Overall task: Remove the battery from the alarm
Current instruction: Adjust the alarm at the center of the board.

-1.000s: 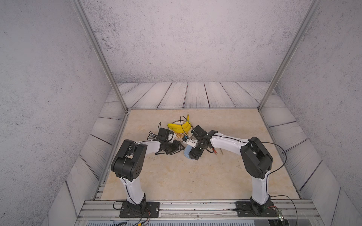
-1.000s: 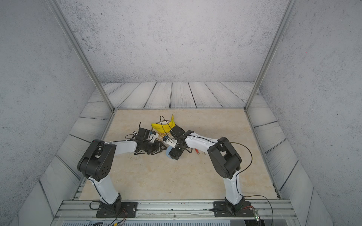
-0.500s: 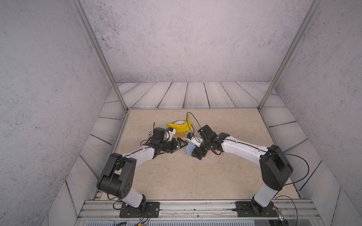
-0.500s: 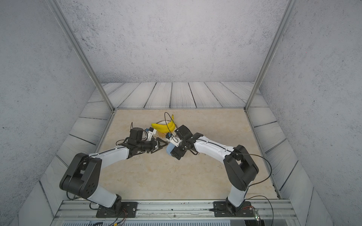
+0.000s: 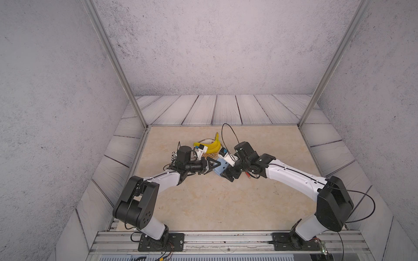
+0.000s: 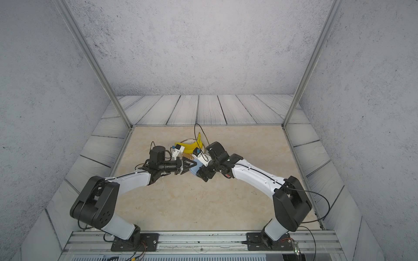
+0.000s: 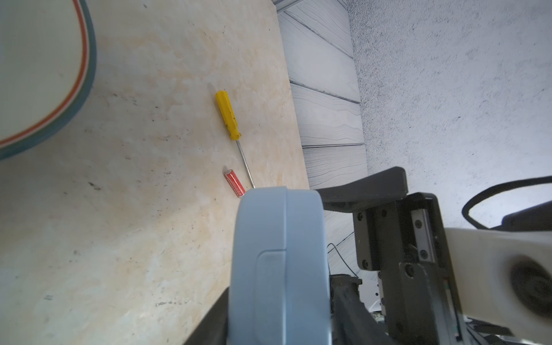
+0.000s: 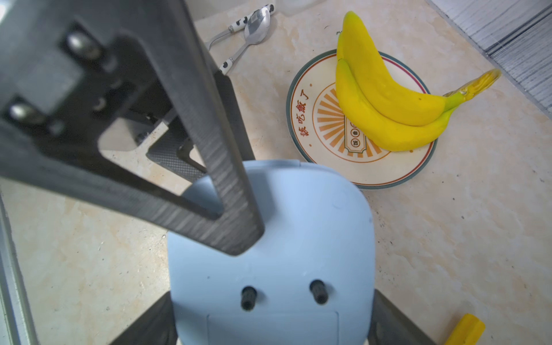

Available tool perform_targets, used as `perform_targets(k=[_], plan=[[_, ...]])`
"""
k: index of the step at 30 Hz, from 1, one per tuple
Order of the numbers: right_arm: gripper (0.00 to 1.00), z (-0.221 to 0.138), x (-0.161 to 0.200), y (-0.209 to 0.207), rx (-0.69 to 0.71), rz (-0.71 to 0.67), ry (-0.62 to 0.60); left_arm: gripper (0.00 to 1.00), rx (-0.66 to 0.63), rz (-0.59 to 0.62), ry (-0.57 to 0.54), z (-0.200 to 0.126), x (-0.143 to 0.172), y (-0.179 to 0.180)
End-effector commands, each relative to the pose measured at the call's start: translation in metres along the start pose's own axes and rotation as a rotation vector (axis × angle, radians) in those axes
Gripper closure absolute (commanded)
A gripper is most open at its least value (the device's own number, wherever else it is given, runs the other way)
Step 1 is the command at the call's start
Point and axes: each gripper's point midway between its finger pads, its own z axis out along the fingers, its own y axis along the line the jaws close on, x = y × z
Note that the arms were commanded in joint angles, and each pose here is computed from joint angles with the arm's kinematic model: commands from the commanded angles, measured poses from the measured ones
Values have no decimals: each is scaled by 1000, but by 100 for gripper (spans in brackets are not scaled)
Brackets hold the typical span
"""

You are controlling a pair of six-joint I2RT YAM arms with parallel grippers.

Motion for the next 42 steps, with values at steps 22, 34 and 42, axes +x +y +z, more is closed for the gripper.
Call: perform_targets(k=[22, 34, 42], plan=[[0, -75, 1, -5, 127, 82, -113, 68, -239, 191, 4, -15, -4, 1], [0, -161, 72, -73, 471, 433, -185, 69, -611, 451, 75, -34, 12, 16], [0, -182, 125, -102, 683, 664, -224, 69, -701, 615, 89, -27, 21, 0]])
